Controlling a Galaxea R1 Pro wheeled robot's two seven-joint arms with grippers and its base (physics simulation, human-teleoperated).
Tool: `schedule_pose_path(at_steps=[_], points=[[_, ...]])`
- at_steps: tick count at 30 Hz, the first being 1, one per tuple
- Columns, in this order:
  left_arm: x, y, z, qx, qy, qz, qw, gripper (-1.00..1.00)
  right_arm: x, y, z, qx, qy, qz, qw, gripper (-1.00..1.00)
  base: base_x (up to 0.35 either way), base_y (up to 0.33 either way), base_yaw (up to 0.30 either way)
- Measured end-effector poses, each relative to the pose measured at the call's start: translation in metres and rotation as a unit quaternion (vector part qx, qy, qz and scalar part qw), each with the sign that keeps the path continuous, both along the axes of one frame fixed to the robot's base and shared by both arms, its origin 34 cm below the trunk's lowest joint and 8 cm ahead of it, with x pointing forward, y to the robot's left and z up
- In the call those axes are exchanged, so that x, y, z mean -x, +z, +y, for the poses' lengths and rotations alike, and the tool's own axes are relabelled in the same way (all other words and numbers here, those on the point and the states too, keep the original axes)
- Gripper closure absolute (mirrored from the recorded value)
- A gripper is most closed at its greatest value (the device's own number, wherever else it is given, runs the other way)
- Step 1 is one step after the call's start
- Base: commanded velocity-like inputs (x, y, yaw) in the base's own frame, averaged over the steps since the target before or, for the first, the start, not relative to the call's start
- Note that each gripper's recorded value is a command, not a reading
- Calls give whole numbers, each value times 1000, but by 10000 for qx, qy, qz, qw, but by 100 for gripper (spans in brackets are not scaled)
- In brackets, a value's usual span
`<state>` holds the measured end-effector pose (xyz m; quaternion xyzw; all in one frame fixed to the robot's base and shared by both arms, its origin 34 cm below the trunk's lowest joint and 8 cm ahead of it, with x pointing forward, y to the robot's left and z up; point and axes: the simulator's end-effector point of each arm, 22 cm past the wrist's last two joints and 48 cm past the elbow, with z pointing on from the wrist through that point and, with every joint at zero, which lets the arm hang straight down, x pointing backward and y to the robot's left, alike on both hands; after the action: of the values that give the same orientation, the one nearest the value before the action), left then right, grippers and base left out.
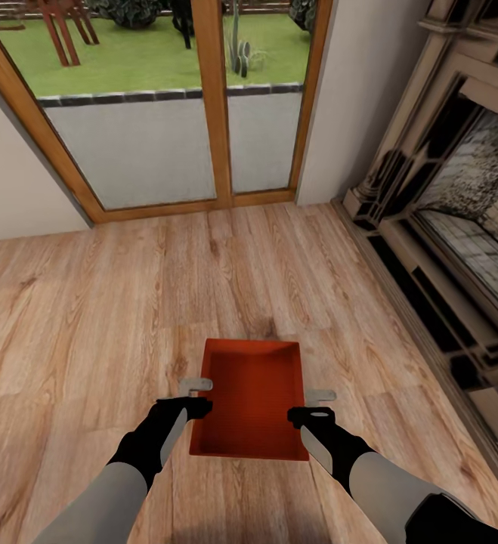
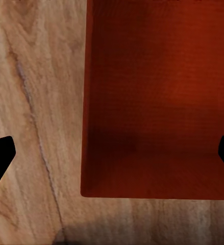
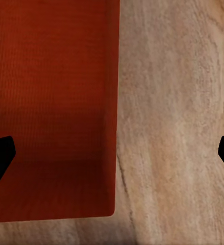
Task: Move the two storage containers from the living room to the garage. In the garage, place one container on the floor and stack the other container on top of it (either order is fine).
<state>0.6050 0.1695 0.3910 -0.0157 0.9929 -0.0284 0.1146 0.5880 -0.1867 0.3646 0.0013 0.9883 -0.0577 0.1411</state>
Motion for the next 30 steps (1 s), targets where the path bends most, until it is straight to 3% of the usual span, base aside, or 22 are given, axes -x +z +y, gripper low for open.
schedule_pose_path(at_steps=[5, 22, 30], points=[[-15, 7, 1, -11, 16, -164, 9999, -100, 0, -2, -1, 1, -2, 4, 10000, -100, 0, 0, 0], [-17, -7, 6, -83, -17, -208, 9997, -100, 2, -19, 1, -16, -6, -10, 10000, -100, 0, 0, 0], [-20, -7, 15, -386, -326, -272, 9983, -100, 2, -19, 2, -18, -5, -4, 10000, -100, 0, 0, 0]])
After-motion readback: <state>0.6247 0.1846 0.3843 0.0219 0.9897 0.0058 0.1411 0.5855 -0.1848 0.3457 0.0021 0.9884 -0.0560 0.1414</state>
